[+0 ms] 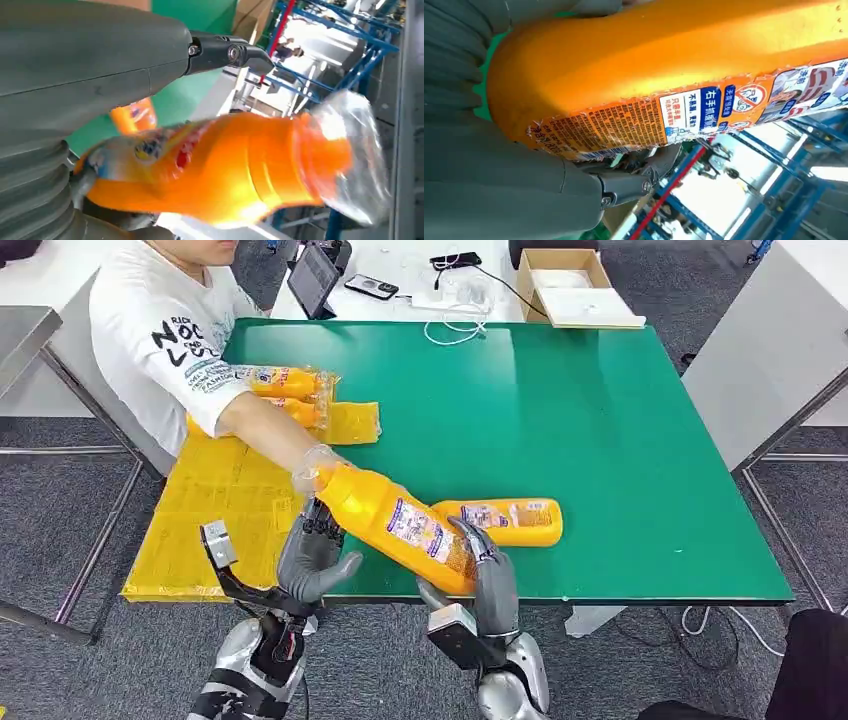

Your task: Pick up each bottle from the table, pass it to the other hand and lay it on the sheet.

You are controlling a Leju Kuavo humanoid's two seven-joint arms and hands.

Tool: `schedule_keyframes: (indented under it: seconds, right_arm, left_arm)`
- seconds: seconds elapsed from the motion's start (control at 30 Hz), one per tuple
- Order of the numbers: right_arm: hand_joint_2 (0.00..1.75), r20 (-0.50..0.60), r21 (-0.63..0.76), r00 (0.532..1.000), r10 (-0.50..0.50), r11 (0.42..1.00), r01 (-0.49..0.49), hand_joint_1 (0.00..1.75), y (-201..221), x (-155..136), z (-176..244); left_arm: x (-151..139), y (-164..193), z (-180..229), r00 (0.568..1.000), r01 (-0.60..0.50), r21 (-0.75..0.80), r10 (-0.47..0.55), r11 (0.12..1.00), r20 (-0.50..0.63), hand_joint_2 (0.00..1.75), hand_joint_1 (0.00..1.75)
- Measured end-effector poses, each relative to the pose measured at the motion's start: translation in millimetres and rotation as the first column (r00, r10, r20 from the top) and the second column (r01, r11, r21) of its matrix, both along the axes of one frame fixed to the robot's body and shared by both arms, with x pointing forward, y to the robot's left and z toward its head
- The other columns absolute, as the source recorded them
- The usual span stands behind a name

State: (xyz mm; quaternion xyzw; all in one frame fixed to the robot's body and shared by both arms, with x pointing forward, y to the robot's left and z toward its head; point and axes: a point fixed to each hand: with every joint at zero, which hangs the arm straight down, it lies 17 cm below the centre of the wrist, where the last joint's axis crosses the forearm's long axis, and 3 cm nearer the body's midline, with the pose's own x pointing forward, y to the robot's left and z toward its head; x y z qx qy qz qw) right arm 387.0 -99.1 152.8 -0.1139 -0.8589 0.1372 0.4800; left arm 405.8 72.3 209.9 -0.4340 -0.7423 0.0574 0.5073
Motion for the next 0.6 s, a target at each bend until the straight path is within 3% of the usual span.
schedule_keyframes:
  seconds: [0.43, 0.6]
  right_arm:
    - [1.75, -0.043, -0.001, 0.999, 0.025, 1.0, -0.025, 1.75, 6, 0, -11]
    - [1.75, -0.061, -0.041, 0.996, 0.067, 0.997, -0.069, 1.75, 20, -2, -19]
  left_arm:
    - [-7, -2, 6, 0.999, 0.005, 0.018, -0.005, 1.0, 0.037, 1.75, 0.0]
    - [-19, -17, 6, 0.996, 0.049, 0.059, -0.053, 0.997, 0.067, 1.75, 0.0]
